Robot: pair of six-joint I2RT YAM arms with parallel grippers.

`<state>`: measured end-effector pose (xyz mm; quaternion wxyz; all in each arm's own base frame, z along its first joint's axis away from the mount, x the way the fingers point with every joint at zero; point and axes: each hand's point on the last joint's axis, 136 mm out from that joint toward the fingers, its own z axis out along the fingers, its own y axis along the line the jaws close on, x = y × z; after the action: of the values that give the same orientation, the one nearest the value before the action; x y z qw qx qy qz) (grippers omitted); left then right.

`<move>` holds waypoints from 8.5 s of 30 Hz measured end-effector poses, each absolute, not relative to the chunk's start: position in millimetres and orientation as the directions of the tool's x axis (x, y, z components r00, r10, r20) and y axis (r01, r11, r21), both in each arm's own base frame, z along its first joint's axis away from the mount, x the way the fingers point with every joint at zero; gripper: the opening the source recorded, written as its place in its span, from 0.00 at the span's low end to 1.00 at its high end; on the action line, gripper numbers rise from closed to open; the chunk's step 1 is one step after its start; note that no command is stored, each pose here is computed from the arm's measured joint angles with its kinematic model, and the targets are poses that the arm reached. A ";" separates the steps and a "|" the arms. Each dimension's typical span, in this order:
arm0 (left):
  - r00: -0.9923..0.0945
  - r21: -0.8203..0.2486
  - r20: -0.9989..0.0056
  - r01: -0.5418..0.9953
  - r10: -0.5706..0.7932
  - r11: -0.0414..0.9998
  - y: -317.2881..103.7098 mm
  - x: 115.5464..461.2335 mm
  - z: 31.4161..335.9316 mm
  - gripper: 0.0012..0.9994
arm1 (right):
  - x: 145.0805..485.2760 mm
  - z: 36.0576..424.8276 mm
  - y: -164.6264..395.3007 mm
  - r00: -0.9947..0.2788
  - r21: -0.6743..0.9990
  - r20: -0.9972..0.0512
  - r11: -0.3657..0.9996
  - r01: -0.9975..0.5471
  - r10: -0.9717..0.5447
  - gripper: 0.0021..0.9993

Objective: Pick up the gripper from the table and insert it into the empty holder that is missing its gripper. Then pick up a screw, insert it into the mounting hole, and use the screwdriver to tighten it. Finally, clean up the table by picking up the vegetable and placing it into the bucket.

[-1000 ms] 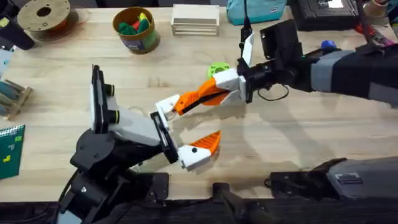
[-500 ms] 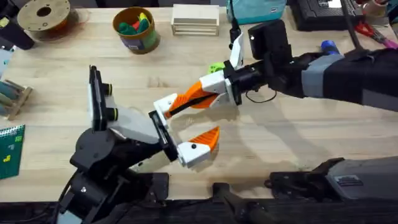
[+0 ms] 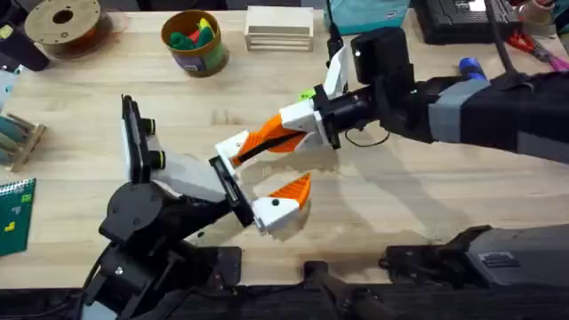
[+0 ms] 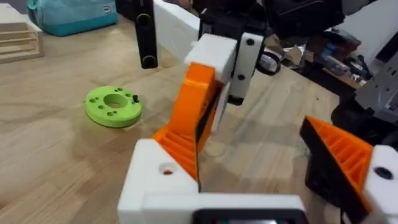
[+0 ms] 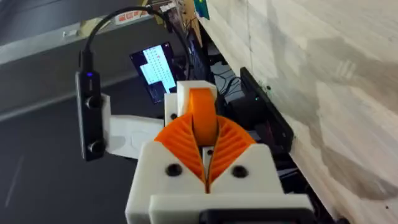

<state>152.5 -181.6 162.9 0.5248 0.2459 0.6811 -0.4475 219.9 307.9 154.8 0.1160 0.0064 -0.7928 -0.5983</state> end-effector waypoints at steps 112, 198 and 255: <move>-0.208 -0.208 -0.977 0.888 -0.044 0.410 -190.0 137.4 163.2 0.99 | 356.4 63.2 184.5 -0.666 -0.079 -0.340 0.726 -0.683 -0.664 0.53; -0.205 -0.204 -0.978 0.889 -0.042 0.410 -190.0 137.4 163.2 0.99 | 286.7 267.6 223.4 -0.499 -0.048 -0.586 0.642 -0.765 -0.638 0.01; -0.202 -0.201 -0.978 0.889 -0.041 0.410 -190.0 137.4 163.3 0.99 | 199.6 228.3 346.5 -0.427 0.155 -0.448 0.402 -0.902 -0.786 0.01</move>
<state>137.4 -190.0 163.3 0.5390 0.3292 0.6440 -0.4317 199.6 346.5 228.3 -0.1536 0.5127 -0.8231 -0.1900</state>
